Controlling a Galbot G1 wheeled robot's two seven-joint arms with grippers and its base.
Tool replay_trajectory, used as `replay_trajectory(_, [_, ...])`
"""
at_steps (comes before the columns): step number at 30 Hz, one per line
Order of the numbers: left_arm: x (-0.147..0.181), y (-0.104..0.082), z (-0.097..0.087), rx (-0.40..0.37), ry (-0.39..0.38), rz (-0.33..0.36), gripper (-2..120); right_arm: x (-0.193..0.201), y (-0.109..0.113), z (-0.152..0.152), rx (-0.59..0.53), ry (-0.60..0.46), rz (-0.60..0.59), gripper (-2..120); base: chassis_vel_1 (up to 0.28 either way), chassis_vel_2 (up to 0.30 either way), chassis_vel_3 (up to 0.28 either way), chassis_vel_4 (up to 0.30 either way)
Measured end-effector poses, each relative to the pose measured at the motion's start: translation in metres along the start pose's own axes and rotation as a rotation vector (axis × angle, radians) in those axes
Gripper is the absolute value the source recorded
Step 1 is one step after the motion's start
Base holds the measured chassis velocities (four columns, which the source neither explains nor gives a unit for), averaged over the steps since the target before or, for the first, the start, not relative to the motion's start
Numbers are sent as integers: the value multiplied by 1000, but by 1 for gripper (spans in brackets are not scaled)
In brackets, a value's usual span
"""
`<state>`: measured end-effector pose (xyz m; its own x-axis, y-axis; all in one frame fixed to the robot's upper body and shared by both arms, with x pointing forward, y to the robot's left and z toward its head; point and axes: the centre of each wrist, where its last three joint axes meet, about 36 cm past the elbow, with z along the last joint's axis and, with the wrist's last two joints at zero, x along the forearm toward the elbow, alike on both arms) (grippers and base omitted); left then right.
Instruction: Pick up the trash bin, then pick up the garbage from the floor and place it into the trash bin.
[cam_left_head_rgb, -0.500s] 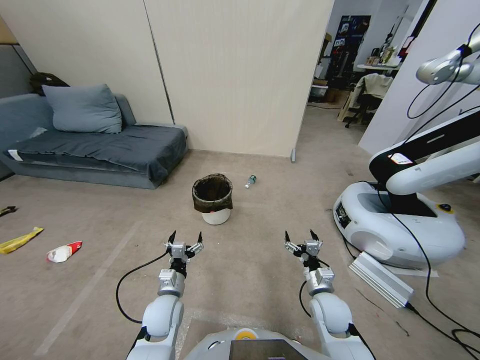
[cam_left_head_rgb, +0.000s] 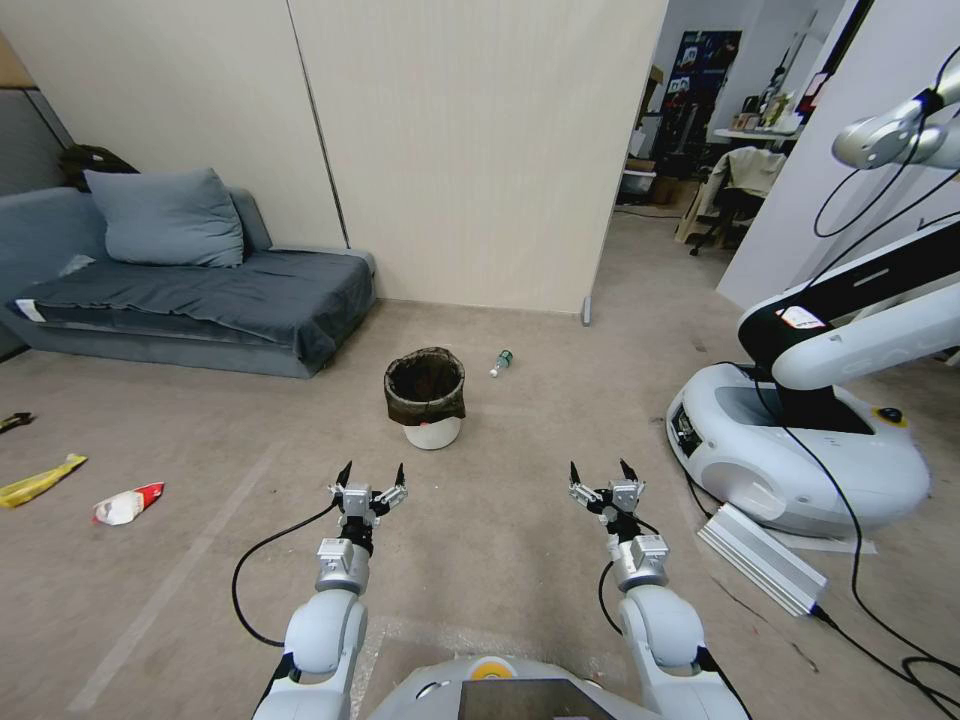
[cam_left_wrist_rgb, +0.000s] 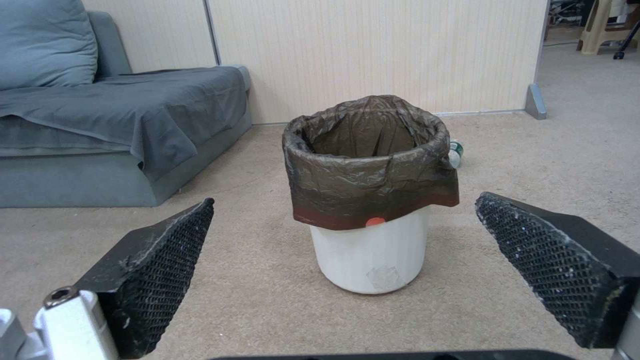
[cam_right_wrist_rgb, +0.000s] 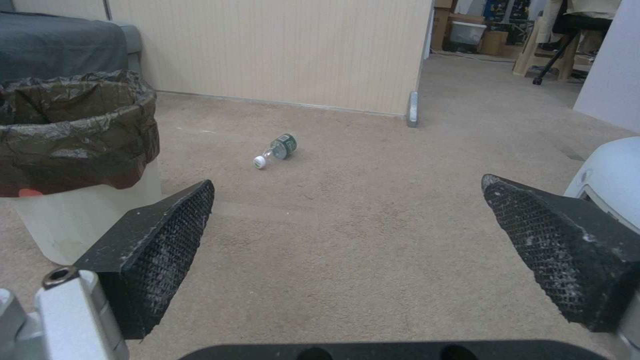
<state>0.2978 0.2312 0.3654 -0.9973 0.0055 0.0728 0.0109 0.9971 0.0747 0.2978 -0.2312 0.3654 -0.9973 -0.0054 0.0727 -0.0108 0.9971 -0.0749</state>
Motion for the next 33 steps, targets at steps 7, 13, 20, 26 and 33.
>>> replay_trajectory(7, [0,0,0,0,0,0,100,0,0,0,0,0,0,100,0,0,0,0])
replay_trajectory(13, [0,1,-4,3,11,1,100,1,0,-2,-2,1,2,100,0,0,0,0])
replay_trajectory(20, [0,8,-26,18,54,-3,100,38,9,-52,-69,30,104,100,0,0,0,0])
replay_trajectory(26, [2,13,-51,34,103,0,100,44,5,-67,-109,38,159,100,0,0,0,0])
replay_trajectory(33, [5,16,-72,38,149,2,100,41,4,-64,-106,36,157,100,0,0,0,0])
